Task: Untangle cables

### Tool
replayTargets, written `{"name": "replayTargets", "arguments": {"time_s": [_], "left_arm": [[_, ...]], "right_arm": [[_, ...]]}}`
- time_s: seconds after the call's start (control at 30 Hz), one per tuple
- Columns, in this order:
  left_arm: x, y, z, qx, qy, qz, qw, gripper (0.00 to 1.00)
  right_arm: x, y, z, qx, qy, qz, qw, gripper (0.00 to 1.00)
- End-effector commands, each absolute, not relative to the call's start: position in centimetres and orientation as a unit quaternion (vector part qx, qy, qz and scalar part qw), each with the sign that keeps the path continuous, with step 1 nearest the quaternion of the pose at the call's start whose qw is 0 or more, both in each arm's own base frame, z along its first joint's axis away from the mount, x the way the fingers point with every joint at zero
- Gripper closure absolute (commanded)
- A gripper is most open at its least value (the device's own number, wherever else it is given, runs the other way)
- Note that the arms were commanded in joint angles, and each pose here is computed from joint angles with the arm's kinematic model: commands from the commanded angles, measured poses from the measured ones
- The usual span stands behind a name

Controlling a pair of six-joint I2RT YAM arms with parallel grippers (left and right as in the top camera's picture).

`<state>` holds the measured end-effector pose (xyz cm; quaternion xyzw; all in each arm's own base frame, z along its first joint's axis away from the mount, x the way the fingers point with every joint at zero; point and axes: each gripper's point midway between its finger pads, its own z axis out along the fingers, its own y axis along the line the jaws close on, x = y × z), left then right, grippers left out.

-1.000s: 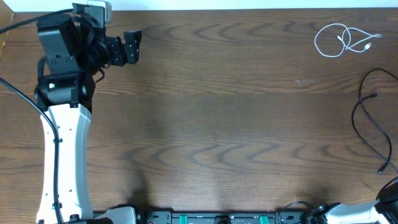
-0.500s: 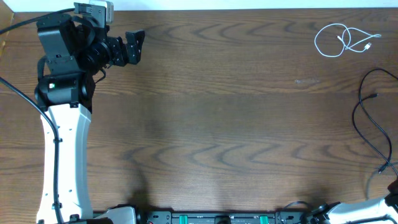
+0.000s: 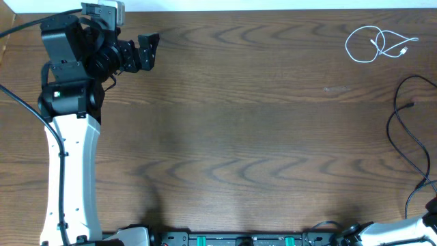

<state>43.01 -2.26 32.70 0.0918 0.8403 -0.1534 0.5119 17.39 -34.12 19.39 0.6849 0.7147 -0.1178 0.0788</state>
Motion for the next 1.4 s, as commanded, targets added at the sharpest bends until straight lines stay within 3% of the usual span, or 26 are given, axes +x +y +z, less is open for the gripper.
{"name": "replayTargets", "arguments": {"time_s": [0.0, 0.13, 0.57, 0.83, 1.1, 1.37], "left_arm": [[43.1, -2.4, 34.1, 0.101, 0.831, -0.156, 0.524, 0.02], [43.1, -2.4, 34.1, 0.101, 0.831, -0.156, 0.525, 0.02], [43.1, -2.4, 34.1, 0.101, 0.831, -0.156, 0.525, 0.02], [43.1, -2.4, 34.1, 0.101, 0.831, -0.156, 0.525, 0.02], [43.1, -2.4, 34.1, 0.101, 0.831, -0.156, 0.525, 0.02], [42.7, -2.4, 34.6, 0.102, 0.829, -0.155, 0.528, 0.02]], "right_arm": [[18.6, -33.6, 19.8, 0.669, 0.730, -0.109, 0.091, 0.32], [21.4, -32.9, 19.9, 0.617, 0.773, -0.087, 0.117, 0.25], [26.7, -29.9, 20.8, 0.505, 0.847, -0.082, 0.147, 0.23], [28.2, -27.9, 24.2, 0.456, 0.863, -0.076, 0.204, 0.21], [29.2, -24.7, 28.2, 0.410, 0.870, -0.071, 0.264, 0.12], [32.3, -18.6, 30.2, 0.310, 0.902, -0.042, 0.296, 0.11]]}}
